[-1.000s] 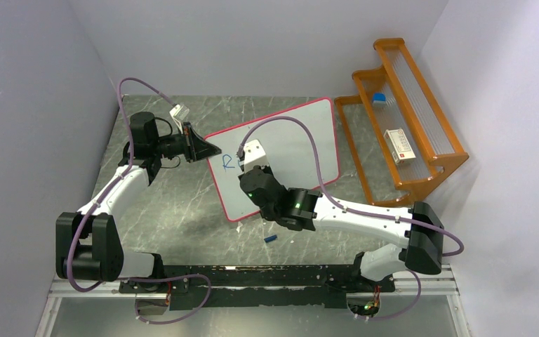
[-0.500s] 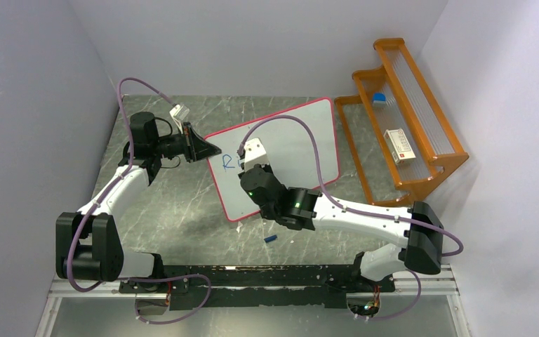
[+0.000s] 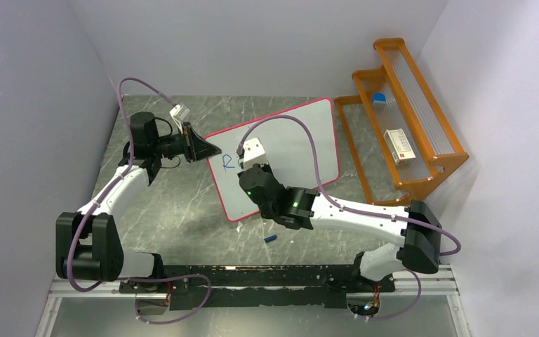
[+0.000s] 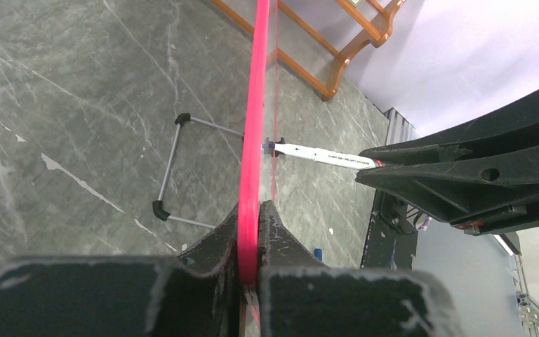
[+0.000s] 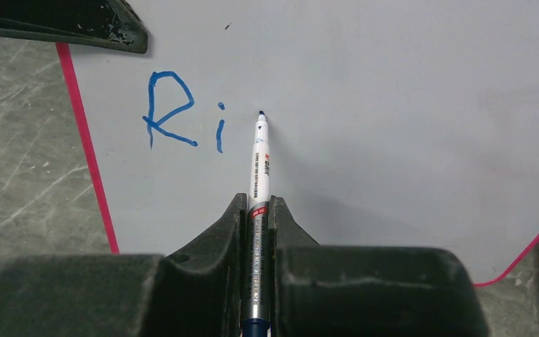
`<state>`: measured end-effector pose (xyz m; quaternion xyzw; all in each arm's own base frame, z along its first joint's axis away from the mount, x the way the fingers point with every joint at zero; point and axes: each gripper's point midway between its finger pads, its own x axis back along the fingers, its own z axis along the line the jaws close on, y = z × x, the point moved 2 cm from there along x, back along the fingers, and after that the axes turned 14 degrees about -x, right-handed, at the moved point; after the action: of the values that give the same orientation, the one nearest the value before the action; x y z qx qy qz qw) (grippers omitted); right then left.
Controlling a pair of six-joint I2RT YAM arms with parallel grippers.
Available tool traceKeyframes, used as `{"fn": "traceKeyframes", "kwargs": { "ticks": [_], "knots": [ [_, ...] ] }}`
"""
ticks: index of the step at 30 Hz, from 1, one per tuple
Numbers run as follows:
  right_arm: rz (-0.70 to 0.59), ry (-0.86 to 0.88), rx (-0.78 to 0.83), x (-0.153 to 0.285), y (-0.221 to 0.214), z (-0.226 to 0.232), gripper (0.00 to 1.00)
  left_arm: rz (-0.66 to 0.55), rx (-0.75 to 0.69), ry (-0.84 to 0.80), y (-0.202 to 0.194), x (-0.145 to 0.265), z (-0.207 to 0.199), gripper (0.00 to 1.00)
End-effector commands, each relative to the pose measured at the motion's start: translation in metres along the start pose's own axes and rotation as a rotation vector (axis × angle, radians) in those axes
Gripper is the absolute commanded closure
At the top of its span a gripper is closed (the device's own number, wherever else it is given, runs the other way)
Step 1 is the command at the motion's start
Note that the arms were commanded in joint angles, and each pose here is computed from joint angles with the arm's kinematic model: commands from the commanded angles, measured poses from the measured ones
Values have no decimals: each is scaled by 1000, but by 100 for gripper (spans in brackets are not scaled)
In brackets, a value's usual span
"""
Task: Write a sentence on the whiteboard
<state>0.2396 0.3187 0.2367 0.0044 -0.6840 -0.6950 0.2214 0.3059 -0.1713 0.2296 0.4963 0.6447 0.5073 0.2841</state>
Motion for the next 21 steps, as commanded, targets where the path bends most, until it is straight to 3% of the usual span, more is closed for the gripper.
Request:
{"fn": "traceKeyframes", "kwargs": {
  "ticks": [1, 21],
  "knots": [
    [-28, -1, -32, -4, 9, 3, 100, 64, 14, 0, -26, -8, 3, 95],
    [15, 59, -6, -3, 3, 11, 100, 67, 12, 5, -26, -8, 3, 95]
  ]
}}
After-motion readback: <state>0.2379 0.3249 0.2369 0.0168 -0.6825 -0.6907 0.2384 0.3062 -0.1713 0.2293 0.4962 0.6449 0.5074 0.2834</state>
